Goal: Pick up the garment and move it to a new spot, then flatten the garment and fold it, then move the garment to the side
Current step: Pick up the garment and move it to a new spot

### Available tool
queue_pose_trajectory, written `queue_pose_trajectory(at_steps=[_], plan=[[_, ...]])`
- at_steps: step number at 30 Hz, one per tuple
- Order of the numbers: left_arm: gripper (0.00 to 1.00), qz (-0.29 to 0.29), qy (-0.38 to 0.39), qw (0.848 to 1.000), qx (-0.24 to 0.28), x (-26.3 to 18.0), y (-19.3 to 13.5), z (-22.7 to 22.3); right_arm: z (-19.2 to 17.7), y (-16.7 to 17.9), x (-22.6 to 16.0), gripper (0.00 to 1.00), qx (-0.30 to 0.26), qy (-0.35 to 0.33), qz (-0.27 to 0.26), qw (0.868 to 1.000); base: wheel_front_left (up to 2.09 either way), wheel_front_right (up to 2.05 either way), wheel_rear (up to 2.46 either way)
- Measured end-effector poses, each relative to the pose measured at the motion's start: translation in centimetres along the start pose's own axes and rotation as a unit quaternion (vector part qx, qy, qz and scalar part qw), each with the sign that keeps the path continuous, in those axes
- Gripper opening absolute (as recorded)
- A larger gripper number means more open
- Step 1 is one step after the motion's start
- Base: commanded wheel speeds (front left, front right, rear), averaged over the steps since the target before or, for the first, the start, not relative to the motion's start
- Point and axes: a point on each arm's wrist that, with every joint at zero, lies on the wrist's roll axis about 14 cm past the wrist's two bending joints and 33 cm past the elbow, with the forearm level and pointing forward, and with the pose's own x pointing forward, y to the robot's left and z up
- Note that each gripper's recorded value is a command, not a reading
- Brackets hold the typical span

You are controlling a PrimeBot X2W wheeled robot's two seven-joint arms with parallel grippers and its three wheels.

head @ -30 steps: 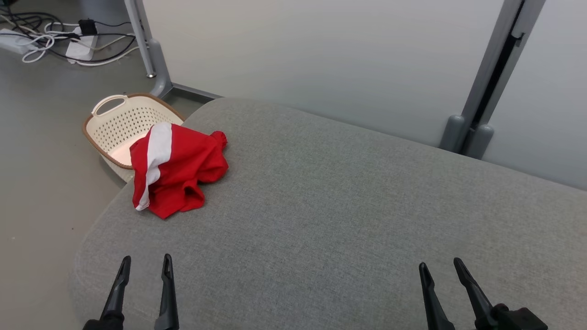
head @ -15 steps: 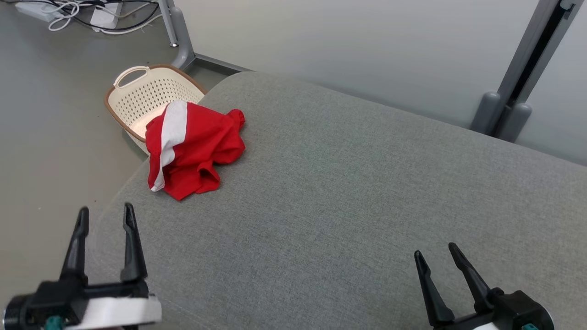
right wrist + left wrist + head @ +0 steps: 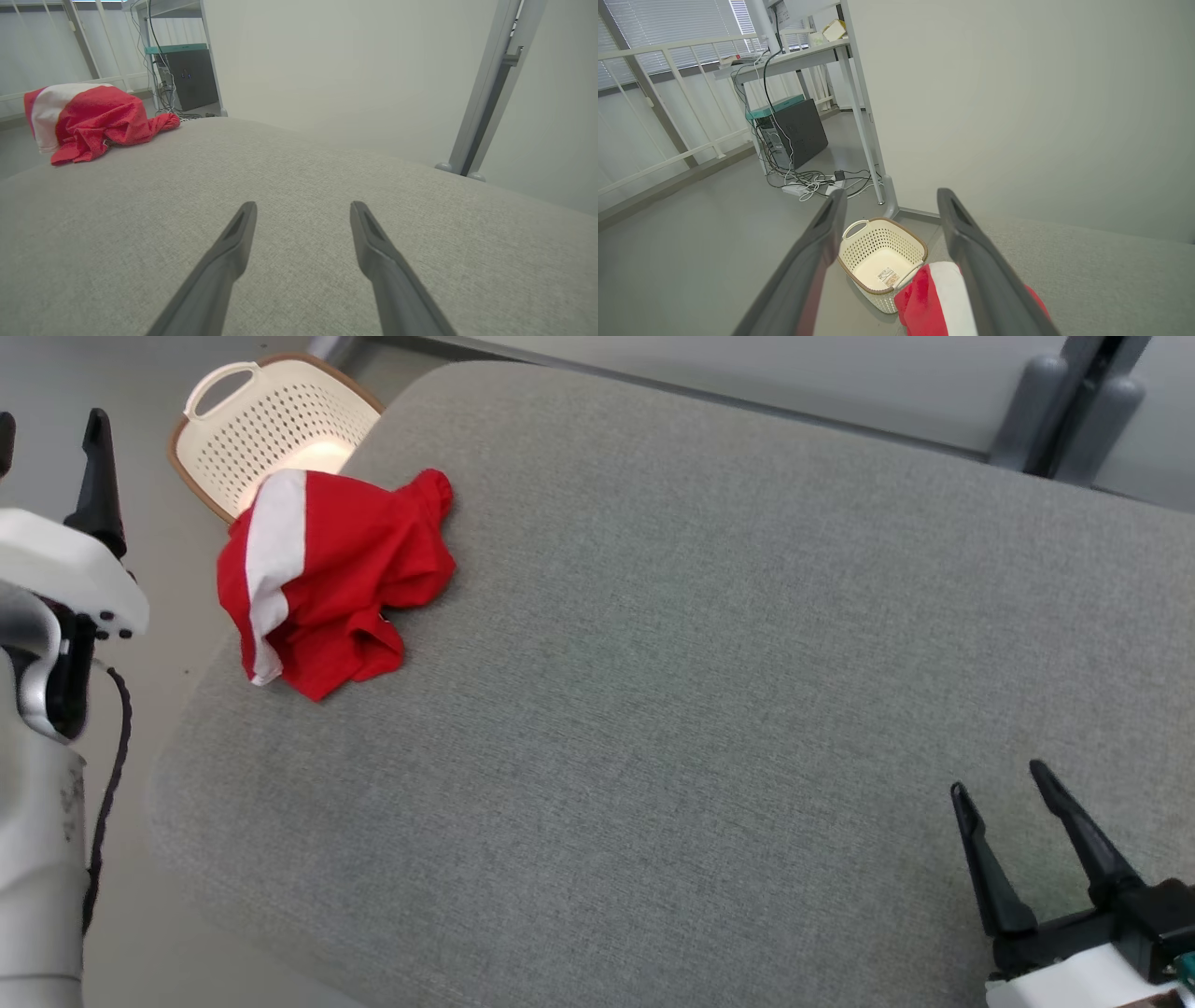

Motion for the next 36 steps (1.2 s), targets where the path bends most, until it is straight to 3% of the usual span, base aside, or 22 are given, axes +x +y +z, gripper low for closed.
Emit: queue_pose_trajectory(at_steps=[2,4,6,10,22,26,27,28,34,35,36], plan=[[1.0,-0.001,0.073,0.997,-0.006,2.0,-0.4,-2.3,-0.5,-1.6,0.3,1.0,-0.008,0.002,-0.009,1.0,0.0,0.0,0.0],[1.0,0.003,0.15,0.987,-0.048,3.2,-1.1,-5.4,-0.9,-2.7,0.4,1.0,-0.009,0.003,-0.015,1.0,0.0,0.0,0.0],[1.0,-0.001,0.227,0.969,-0.101,4.0,-2.7,-8.2,-1.4,-3.6,0.2,1.0,-0.009,0.007,-0.023,1.0,0.0,0.0,0.0],[1.0,-0.018,0.326,0.932,-0.155,4.8,-6.1,-12.2,-2.3,-5.3,-0.3,1.0,-0.008,0.014,-0.041,0.999,0.0,0.0,0.0],[1.0,-0.023,0.49,0.864,-0.111,2.7,-10.6,-23.7,-4.8,-9.4,-1.3,1.0,-0.007,0.027,-0.094,0.995,0.0,0.0,0.0],[1.0,-0.024,0.484,0.863,-0.142,2.7,-12.1,-24.8,-4.6,-10.0,-1.4,1.0,-0.009,0.02,-0.104,0.994,0.0,0.0,0.0],[0.43,-0.023,0.477,0.864,-0.159,2.8,-12.5,-24.8,-4.5,-10.0,-1.4,1.0,-0.009,0.018,-0.105,0.994,0.0,0.0,0.0],[0.0,-0.027,0.456,0.871,-0.182,2.9,-13.2,-24.4,-4.1,-9.8,-1.3,1.0,-0.009,0.014,-0.106,0.994,0.0,0.0,0.0],[0.0,-0.079,0.313,0.924,-0.205,4.1,-15.5,-20.0,-2.0,-8.7,-1.3,1.0,-0.001,-0.009,-0.109,0.994,0.0,0.0,0.0],[0.0,-0.079,0.313,0.924,-0.205,4.1,-15.5,-20.0,-2.0,-8.7,-1.3,1.0,-0.001,-0.009,-0.109,0.994,0.0,0.0,0.0],[0.0,-0.1,0.258,0.94,-0.197,4.2,-15.4,-17.9,-0.9,-8.5,-1.5,1.0,-0.002,-0.021,-0.113,0.993,0.0,0.0,0.0]])
